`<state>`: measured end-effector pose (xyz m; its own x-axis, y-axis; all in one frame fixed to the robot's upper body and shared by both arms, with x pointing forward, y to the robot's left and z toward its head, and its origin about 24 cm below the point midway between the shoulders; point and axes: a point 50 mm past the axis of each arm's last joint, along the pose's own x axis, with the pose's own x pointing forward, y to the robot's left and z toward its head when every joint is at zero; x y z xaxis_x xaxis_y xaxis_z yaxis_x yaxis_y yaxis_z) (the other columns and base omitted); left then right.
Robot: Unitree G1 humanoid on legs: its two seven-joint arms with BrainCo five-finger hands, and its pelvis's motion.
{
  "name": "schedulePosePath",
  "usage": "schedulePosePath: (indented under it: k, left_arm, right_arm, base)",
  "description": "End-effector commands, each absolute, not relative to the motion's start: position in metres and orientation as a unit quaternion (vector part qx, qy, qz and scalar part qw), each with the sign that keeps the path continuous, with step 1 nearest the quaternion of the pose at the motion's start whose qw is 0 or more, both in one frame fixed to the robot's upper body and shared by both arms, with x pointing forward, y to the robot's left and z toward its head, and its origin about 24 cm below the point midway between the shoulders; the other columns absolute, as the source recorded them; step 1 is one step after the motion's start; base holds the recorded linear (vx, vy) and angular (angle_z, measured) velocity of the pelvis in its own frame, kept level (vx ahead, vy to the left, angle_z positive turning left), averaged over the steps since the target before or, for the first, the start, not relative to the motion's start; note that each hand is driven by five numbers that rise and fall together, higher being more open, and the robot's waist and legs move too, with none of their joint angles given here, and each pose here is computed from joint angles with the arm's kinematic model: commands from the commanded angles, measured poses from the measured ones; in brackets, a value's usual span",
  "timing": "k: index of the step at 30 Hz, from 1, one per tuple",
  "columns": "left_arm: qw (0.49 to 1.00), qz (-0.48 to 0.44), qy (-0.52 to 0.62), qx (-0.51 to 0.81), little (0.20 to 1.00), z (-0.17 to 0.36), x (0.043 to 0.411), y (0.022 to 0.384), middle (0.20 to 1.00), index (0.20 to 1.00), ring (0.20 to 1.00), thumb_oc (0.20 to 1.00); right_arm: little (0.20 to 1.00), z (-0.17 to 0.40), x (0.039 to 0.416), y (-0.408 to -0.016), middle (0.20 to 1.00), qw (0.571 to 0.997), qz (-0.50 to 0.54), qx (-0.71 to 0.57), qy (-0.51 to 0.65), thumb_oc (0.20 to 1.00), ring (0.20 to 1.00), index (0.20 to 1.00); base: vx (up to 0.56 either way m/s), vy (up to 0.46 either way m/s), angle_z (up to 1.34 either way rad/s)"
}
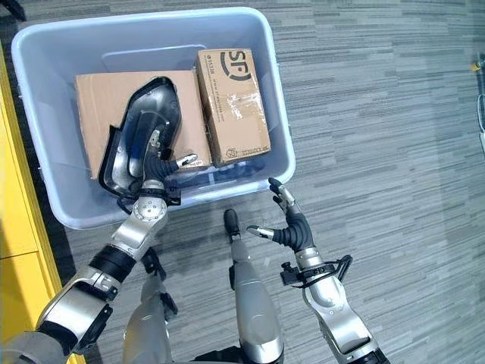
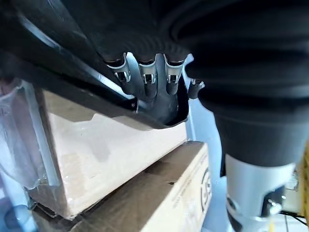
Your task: Move parts from the plastic box to the shelf.
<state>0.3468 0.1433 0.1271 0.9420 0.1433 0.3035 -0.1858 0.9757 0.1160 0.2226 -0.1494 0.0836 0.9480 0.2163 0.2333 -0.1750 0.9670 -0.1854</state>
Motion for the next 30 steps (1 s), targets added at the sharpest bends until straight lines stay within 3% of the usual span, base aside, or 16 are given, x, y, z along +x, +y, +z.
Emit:
schedulePosePath:
  k: [1, 10, 14, 30]
  left_arm:
    - [0.967, 0.107, -0.221, 0.061, 1.000, 0.153, 0.345, 0.156, 1.000, 1.000, 1.000, 1.000]
    - [0.942, 0.137, -0.300, 0.065, 1.000, 0.180, 0.324, 0.177, 1.000, 1.000, 1.000, 1.000]
    - [0.918, 0.179, -0.324, 0.138, 1.000, 0.191, 0.323, 0.189, 1.000, 1.000, 1.000, 1.000]
    - [0.853, 0.282, -0.233, 0.371, 1.000, 0.175, 0.355, 0.229, 1.000, 1.000, 1.000, 1.000]
  right_arm:
    - [1.000, 0.096, 0.224, -0.166, 1.000, 0.981, 0.059, -0.087, -0.164, 1.000, 1.000, 1.000]
    - [1.000, 0.100, 0.227, -0.170, 1.000, 0.978, 0.051, -0.097, -0.175, 1.000, 1.000, 1.000]
    - [1.000, 0.100, 0.226, -0.171, 1.000, 0.978, 0.054, -0.094, -0.178, 1.000, 1.000, 1.000]
    - [1.000, 0.106, 0.221, -0.170, 1.000, 0.973, 0.068, -0.104, -0.197, 1.000, 1.000, 1.000]
  base:
    - [0.00, 0.000, 0.00]
    - [0.00, 0.000, 0.00]
    - [-0.01, 0.003, 0.08]
    - [0.00, 0.000, 0.01]
